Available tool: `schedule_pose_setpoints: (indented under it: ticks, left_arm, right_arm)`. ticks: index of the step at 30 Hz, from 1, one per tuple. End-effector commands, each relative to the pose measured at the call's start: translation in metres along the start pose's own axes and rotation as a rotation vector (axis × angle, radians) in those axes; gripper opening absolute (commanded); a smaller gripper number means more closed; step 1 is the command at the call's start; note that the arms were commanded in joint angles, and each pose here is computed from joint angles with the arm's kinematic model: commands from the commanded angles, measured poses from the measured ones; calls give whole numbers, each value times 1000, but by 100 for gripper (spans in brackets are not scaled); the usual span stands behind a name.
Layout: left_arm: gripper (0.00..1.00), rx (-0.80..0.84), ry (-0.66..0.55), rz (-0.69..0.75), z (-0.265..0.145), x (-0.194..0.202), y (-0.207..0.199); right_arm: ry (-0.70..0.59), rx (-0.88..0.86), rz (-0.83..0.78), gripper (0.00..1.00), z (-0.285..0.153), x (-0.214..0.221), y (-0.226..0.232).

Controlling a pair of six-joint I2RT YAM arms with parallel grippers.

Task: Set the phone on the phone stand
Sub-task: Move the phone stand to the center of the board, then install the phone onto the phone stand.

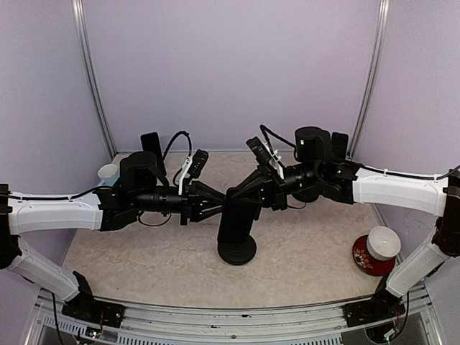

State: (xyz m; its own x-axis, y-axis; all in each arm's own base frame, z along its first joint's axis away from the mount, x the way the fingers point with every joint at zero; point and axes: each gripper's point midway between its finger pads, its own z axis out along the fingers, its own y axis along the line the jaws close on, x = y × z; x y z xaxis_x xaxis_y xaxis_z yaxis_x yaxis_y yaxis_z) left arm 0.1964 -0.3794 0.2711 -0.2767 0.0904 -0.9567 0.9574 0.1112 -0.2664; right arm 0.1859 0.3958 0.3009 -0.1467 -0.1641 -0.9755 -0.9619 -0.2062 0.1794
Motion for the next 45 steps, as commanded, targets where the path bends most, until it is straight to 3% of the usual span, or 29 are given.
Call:
schedule_pose_setpoints:
  ticks: [1,27,45]
  left_arm:
    - [0,74,-142,146,-23,-55,-36]
    - [0,-159,-213,136,-49,-71,-6]
    - [0,-119,-155,132,-12,-55,-10]
  right_arm:
    - [54,172,67,0,-23,18,-31]
    - [67,182,113,0,-29,30,-35]
    - [56,198,249,0,-15,31,-59]
